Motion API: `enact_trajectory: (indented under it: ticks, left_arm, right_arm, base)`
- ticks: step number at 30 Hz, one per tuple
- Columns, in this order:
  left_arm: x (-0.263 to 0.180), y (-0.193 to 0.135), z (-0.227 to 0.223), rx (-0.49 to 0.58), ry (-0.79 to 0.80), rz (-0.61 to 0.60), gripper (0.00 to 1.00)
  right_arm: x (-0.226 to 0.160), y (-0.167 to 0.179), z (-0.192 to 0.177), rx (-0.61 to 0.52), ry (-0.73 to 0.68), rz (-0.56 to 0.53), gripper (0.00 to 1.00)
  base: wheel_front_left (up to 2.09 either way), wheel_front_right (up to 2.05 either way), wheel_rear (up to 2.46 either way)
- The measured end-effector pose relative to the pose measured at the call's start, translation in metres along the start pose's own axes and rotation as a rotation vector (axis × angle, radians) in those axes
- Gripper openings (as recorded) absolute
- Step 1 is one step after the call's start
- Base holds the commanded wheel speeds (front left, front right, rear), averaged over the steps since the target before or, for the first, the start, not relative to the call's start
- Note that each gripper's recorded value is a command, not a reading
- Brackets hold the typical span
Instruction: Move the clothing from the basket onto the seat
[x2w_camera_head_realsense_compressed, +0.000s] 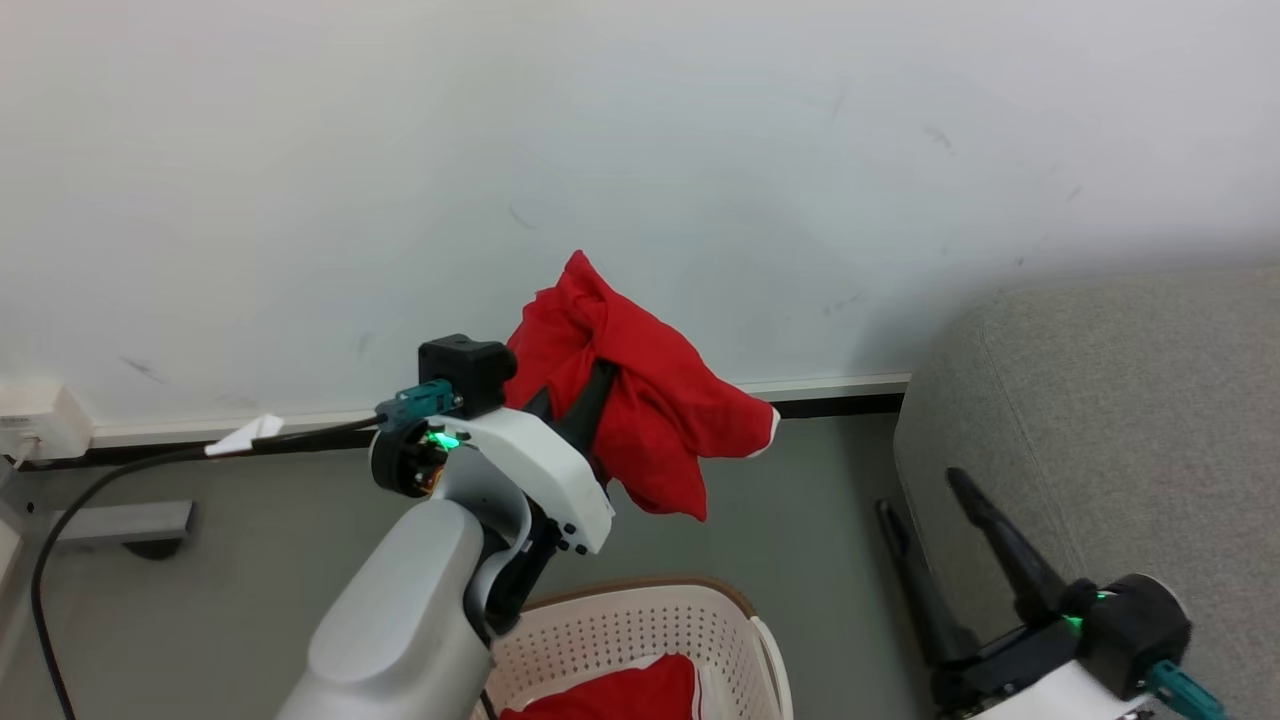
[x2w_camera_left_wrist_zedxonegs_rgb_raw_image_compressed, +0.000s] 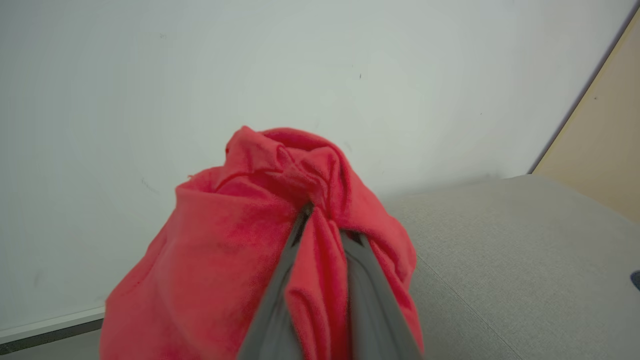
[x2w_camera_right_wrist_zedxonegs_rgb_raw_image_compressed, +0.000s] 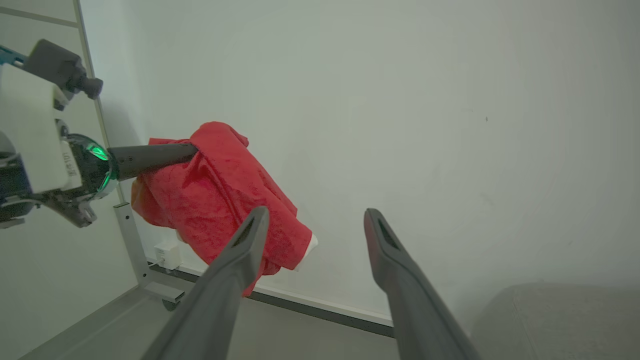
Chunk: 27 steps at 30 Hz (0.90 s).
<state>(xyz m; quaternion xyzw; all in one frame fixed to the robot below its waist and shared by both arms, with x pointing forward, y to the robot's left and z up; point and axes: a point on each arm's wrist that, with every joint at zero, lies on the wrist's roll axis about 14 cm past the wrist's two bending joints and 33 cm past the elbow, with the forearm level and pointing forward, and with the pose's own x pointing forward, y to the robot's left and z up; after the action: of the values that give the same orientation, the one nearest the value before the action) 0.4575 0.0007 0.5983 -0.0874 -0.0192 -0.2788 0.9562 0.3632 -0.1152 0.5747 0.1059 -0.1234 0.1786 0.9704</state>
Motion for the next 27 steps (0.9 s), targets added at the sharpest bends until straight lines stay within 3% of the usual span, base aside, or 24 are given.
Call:
enact_trajectory:
  ticks: [13, 27]
  left_arm:
    - [-0.008, -0.013, 0.003, 0.014, 0.016, -0.031, 0.00]
    - [-0.008, -0.031, -0.002, -0.001, 0.050, -0.085, 0.00]
  right_arm:
    - [0.026, 0.083, -0.068, -0.120, 0.243, 0.355, 1.00]
    - [0.053, 0.093, -0.106, -0.220, 0.380, 0.408, 1.00]
  base:
    - [0.00, 0.00, 0.00]
    - [0.00, 0.00, 0.00]
